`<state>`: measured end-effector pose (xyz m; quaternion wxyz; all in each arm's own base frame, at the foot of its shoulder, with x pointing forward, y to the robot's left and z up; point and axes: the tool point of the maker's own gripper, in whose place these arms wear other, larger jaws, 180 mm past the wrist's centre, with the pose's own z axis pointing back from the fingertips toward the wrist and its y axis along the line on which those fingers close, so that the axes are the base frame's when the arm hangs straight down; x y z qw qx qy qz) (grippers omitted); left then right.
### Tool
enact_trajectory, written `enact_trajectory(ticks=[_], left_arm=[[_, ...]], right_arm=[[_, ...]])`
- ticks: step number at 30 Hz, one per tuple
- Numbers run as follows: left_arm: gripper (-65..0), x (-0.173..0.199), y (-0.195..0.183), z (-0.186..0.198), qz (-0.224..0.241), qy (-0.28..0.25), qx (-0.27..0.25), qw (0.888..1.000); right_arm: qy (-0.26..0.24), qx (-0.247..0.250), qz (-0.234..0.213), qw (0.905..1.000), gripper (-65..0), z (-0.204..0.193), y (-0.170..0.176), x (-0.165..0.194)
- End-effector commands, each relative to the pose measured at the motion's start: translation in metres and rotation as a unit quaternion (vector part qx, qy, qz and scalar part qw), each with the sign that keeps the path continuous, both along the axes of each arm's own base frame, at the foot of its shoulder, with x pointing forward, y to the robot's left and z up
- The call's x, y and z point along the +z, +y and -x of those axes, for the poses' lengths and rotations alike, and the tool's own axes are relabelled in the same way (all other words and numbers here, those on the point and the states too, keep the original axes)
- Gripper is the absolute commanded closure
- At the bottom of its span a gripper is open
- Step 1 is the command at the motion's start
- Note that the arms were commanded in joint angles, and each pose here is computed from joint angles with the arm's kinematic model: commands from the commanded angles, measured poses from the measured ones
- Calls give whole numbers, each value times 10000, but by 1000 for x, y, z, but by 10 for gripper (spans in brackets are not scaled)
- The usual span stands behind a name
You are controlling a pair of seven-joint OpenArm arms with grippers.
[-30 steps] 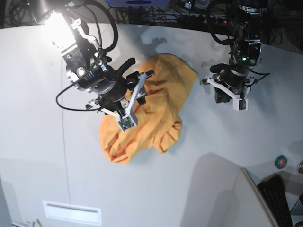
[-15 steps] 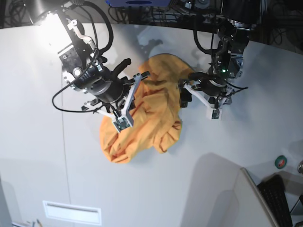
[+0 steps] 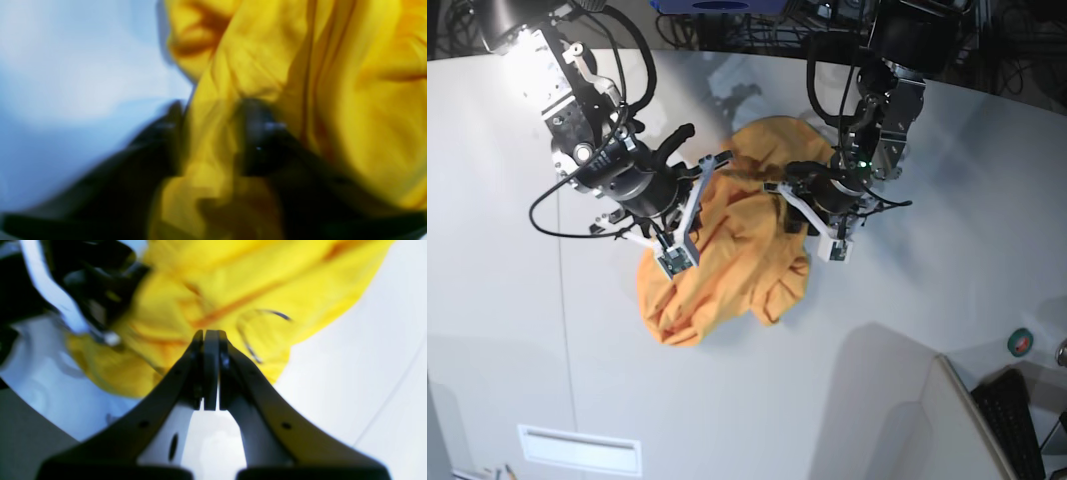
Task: Layout the t-shirt on the table in an organized manner, then fold the t-shirt properly
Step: 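Reach the left gripper to the shirt and grasp a fold, then lift and drag the shirt with the left gripper, spreading it out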
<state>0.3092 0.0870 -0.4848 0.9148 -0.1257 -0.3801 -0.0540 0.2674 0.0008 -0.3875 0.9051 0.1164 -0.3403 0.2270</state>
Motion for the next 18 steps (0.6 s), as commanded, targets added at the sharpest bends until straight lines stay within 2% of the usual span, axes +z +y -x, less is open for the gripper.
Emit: enact_trajectory(ticks=[1,2,7,11,15,18], left_arm=[[-72,14,0,-10,24,-246,-34,9997],[0,20,2,-16,24,-350,-6,9994],[0,53,58,-57,-89,-809,706,9942],[0,81,84,-86,-225,-1166,852,9893],[0,112,81,-94,-294,-1589,704,9843],[0,138,37,-71,-215,-1953,74,9805]], right_arm=[[-203,-10,-122,9997,0,-8,3,11],[-172,-28,-87,9998,0,-8,1,8],[-76,-291,43,9995,0,-14,-20,-1],[-67,-314,67,9995,0,-14,-23,-2],[-54,-313,82,9995,0,-14,-24,-3],[-64,-303,201,9993,0,-14,-33,-5]])
